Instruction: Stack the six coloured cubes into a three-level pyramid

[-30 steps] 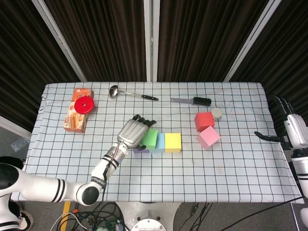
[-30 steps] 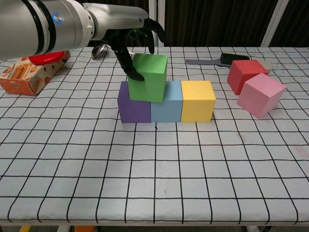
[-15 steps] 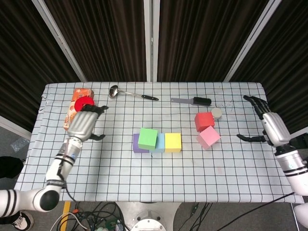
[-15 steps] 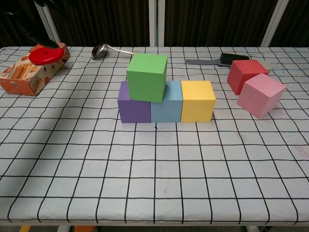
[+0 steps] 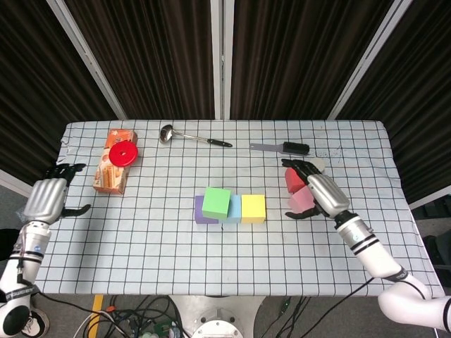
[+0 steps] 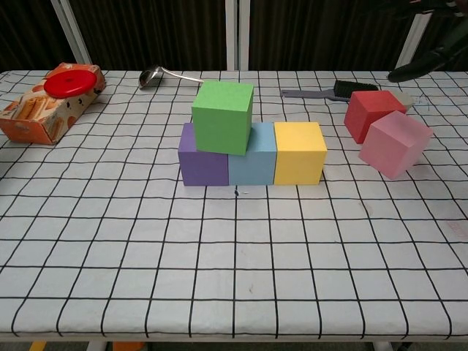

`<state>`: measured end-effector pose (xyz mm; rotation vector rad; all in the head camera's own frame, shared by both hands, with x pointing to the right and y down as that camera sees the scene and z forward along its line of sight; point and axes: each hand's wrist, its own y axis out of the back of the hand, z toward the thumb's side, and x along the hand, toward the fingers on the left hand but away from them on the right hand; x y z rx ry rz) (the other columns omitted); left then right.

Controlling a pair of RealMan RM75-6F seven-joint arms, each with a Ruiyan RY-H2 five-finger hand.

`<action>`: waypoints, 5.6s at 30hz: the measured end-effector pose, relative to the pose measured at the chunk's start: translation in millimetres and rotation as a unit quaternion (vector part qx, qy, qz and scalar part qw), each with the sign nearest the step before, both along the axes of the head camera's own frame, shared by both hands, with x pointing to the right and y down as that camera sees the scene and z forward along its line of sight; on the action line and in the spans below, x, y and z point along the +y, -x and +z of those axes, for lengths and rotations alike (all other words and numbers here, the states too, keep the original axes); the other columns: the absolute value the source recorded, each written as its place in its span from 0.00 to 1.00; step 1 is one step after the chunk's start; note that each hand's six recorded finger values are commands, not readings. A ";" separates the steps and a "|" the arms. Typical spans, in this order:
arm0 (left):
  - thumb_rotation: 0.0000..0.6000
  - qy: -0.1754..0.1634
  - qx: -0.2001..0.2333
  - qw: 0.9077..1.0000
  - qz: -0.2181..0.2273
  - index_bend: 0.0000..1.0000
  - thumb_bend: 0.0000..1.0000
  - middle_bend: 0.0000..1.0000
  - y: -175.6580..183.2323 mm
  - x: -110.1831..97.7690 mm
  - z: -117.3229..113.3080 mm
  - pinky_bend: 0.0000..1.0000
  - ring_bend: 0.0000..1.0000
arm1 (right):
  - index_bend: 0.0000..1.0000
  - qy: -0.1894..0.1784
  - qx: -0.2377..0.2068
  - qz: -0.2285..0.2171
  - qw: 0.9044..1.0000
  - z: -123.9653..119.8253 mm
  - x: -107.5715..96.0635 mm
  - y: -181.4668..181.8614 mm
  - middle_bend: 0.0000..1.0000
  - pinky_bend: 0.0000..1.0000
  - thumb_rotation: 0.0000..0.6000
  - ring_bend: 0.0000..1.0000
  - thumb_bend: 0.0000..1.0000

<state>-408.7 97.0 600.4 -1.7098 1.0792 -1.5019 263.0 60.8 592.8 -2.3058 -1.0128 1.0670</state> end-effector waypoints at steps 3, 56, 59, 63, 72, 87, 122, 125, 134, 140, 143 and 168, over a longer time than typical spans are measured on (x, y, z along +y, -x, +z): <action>1.00 -0.004 0.008 1.000 -0.019 0.16 0.13 0.19 19.4 11.5 5.0 0.11 0.10 | 0.00 0.015 -0.016 0.000 1.000 3.7 2.1 24.2 0.14 0.00 1.00 0.00 0.00; 1.00 0.034 0.049 0.997 -0.044 0.17 0.13 0.19 77.3 60.2 36.7 0.11 0.09 | 0.00 0.001 0.000 -0.051 0.999 46.0 10.7 160.5 0.38 0.00 1.00 0.00 0.33; 1.00 0.035 0.048 0.997 -0.043 0.17 0.13 0.19 76.5 59.9 37.6 0.11 0.09 | 0.00 -0.010 0.000 -0.075 0.997 45.0 10.1 161.0 0.38 0.00 1.00 0.00 0.33; 1.00 0.036 0.047 0.997 -0.040 0.17 0.13 0.19 75.5 59.7 38.3 0.11 0.09 | 0.00 -0.015 -0.010 -0.101 0.995 46.9 10.0 160.8 0.38 0.00 1.00 0.00 0.33; 1.00 0.034 0.051 0.997 -0.049 0.17 0.13 0.19 78.3 58.6 38.9 0.11 0.09 | 0.00 -0.026 -0.010 -0.129 0.991 58.9 5.6 151.0 0.38 0.00 1.00 0.00 0.33; 1.00 0.036 0.050 0.997 -0.049 0.17 0.13 0.19 80.0 58.7 39.5 0.11 0.09 | 0.00 -0.026 -0.018 -0.131 0.991 65.0 8.8 149.1 0.37 0.00 1.00 0.00 0.33; 1.00 0.042 0.054 0.996 -0.051 0.17 0.13 0.19 85.4 59.8 40.3 0.11 0.09 | 0.00 -0.031 -0.014 -0.109 0.993 66.3 13.6 152.4 0.37 0.00 1.00 0.00 0.33; 1.00 0.043 0.054 0.996 -0.052 0.17 0.13 0.19 86.0 60.2 40.7 0.11 0.09 | 0.00 -0.029 -0.012 -0.107 0.994 66.9 13.5 152.2 0.37 0.00 1.00 0.00 0.33; 1.00 0.043 0.056 0.996 -0.054 0.17 0.13 0.19 87.9 61.3 41.0 0.11 0.09 | 0.00 -0.025 -0.008 -0.105 0.994 69.2 14.1 153.7 0.37 0.00 1.00 0.00 0.33; 1.00 0.049 0.058 0.996 -0.055 0.17 0.13 0.19 88.8 62.7 42.3 0.11 0.09 | 0.00 -0.024 -0.008 -0.104 0.994 68.8 14.4 154.1 0.37 0.00 1.00 0.00 0.33; 1.00 0.049 0.059 0.996 -0.055 0.17 0.13 0.19 88.8 62.5 42.1 0.11 0.09 | 0.00 -0.023 -0.007 -0.104 0.994 68.8 14.5 154.1 0.37 0.00 1.00 0.00 0.33; 1.00 0.049 0.062 0.995 -0.061 0.17 0.13 0.19 91.3 62.7 42.5 0.11 0.09 | 0.00 -0.010 0.001 -0.105 0.994 72.8 14.4 151.6 0.06 0.00 1.00 0.00 0.12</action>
